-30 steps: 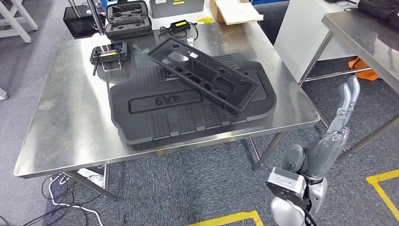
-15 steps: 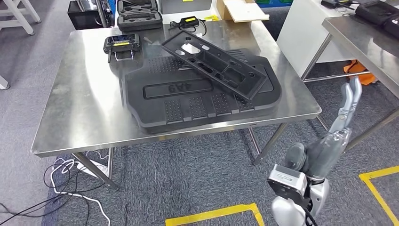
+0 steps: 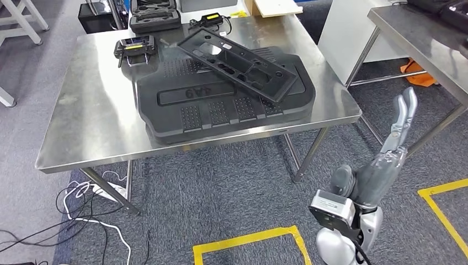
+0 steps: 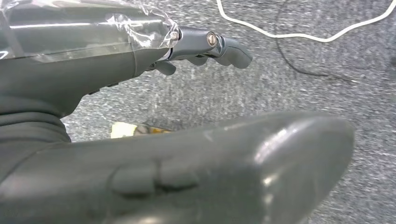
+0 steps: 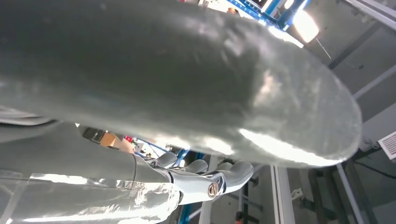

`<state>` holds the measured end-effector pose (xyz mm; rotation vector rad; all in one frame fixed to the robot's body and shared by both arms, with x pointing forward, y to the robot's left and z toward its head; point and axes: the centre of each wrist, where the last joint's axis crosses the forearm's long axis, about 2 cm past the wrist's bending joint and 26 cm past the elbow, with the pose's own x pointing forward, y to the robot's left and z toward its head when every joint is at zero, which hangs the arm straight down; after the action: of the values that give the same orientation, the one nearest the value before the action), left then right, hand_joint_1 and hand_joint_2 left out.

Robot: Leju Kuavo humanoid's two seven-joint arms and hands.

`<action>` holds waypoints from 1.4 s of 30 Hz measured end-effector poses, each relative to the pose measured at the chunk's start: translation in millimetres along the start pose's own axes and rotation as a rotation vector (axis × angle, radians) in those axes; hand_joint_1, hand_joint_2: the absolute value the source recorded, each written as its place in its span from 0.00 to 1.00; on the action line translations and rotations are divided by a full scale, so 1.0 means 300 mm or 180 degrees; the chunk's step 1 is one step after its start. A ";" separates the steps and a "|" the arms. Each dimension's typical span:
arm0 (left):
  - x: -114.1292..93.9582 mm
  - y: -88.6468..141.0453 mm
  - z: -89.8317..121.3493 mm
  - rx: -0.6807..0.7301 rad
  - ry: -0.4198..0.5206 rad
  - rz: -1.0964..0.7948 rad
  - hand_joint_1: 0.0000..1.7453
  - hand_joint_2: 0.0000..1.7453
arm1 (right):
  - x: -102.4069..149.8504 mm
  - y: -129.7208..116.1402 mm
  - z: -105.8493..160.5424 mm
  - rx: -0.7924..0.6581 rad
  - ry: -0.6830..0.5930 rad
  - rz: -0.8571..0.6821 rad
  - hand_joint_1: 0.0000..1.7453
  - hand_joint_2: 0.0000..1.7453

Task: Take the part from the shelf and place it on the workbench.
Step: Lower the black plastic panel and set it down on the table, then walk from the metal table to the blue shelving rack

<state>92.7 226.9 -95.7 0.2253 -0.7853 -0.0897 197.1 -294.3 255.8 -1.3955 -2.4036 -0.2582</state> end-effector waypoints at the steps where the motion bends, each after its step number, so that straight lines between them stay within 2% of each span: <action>1: -0.001 0.000 0.000 0.0000 0.0001 0.0000 0.00 0.00 | -0.001 0.000 0.001 0.0003 0.0003 0.0001 0.00 0.00; 17: 0.000 0.002 -0.001 -0.0001 -0.0002 -0.0002 0.00 0.00 | -0.004 -0.002 0.009 0.0027 -0.0004 0.0008 0.00 0.00; 21: 0.001 0.002 -0.002 -0.0001 0.0014 -0.0002 0.00 0.00 | -0.004 -0.002 0.009 0.0019 -0.0003 -0.0006 0.00 1.00; 42: -0.005 0.008 -0.001 0.0021 0.0045 0.0007 0.00 0.00 | -0.010 0.006 0.012 0.0012 -0.0017 -0.0016 0.00 1.00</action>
<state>91.8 229.6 -96.3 0.2311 -0.7718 -0.0832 199.2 -294.7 251.4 -1.3903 -2.4110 -0.2516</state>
